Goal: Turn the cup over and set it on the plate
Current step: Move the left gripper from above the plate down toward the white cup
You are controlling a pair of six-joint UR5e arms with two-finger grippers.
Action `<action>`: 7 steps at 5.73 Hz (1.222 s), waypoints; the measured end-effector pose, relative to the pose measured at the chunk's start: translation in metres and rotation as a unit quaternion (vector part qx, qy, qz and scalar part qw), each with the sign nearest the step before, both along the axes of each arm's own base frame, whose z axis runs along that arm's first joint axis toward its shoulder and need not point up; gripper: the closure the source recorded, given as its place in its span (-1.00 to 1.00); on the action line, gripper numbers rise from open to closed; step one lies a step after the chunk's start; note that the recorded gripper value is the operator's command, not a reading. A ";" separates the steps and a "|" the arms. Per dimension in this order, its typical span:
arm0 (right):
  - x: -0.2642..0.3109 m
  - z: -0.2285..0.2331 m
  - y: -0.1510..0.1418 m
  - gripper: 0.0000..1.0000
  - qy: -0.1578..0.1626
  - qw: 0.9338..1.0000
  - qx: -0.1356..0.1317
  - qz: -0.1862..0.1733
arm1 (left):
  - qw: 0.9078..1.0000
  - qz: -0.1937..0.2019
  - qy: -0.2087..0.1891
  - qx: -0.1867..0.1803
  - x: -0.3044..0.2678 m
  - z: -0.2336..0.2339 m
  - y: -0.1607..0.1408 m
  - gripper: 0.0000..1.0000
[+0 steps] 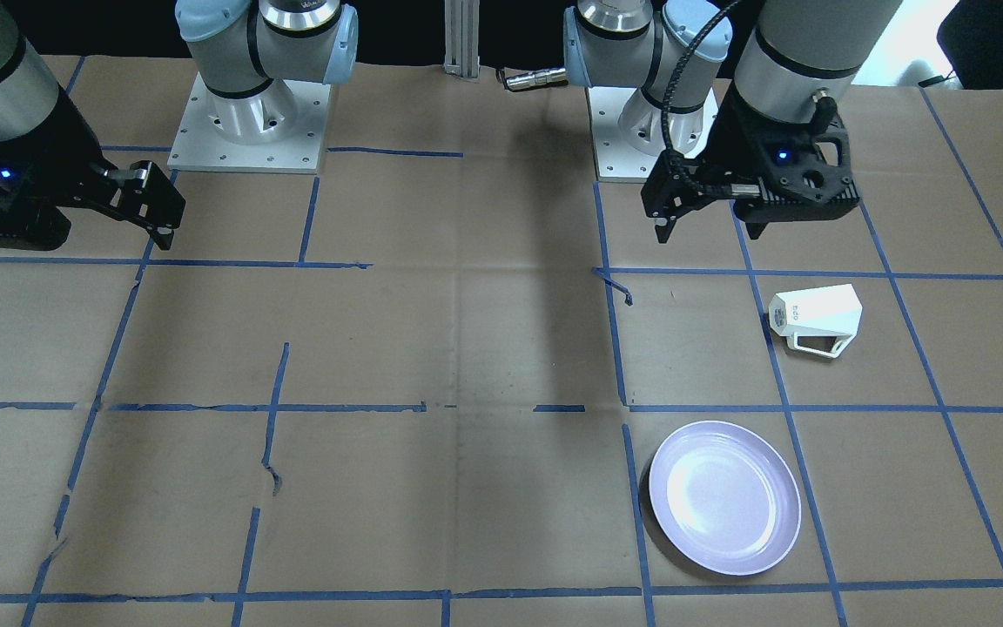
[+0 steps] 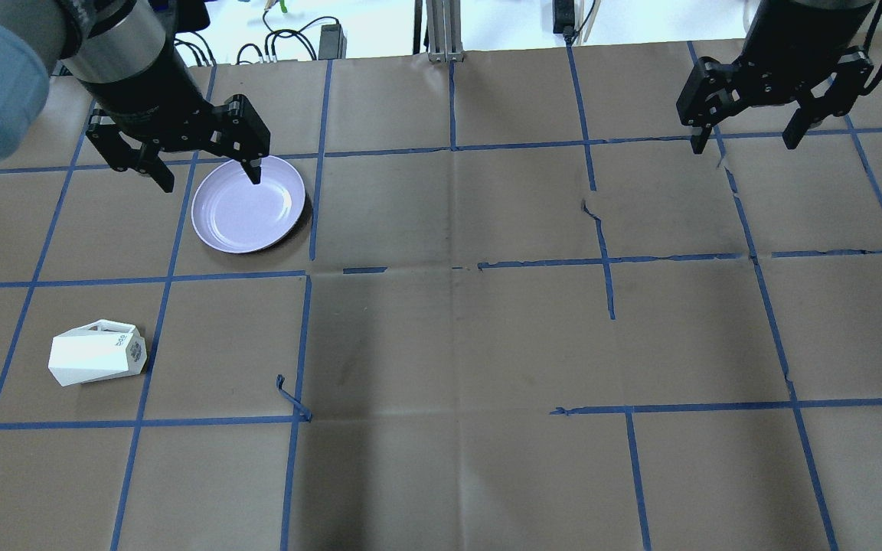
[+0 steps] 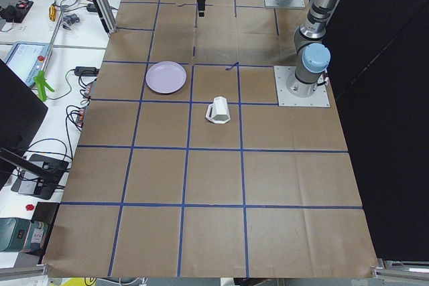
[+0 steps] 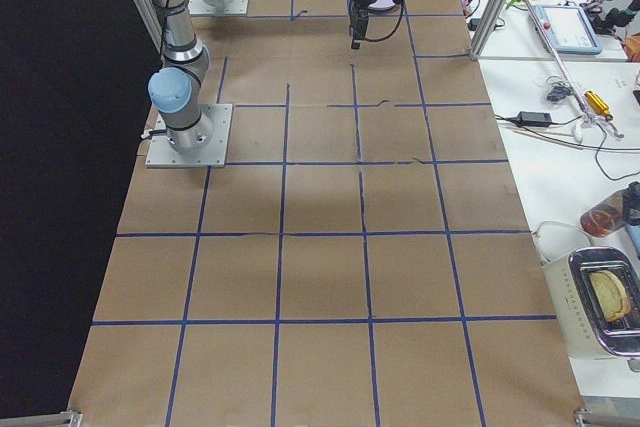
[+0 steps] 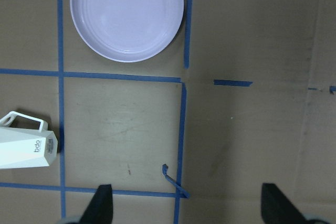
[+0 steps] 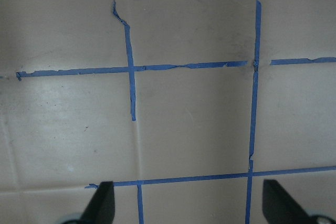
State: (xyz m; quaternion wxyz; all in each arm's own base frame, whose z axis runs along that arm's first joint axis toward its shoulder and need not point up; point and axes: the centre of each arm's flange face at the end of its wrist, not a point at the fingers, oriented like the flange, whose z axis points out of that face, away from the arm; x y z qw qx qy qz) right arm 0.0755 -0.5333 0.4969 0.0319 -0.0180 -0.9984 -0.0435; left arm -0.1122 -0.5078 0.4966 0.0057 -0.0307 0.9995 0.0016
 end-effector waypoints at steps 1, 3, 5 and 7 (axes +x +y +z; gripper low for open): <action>0.000 0.000 0.000 -1.00 0.000 1.000 0.000 0.000 | 1.000 -0.007 0.000 0.001 0.038 0.001 -0.005 -0.97; 0.000 0.000 0.000 -1.00 0.000 1.000 0.000 0.000 | 0.999 -0.038 0.021 0.004 0.136 -0.007 -0.008 -0.97; 0.000 0.000 0.000 -1.00 0.000 1.000 0.000 0.000 | 0.994 -0.070 0.082 -0.012 0.269 -0.030 0.013 -0.97; 0.000 0.000 0.000 -1.00 0.000 1.000 0.000 0.000 | 0.982 -0.086 0.167 -0.039 0.386 -0.071 0.050 -0.97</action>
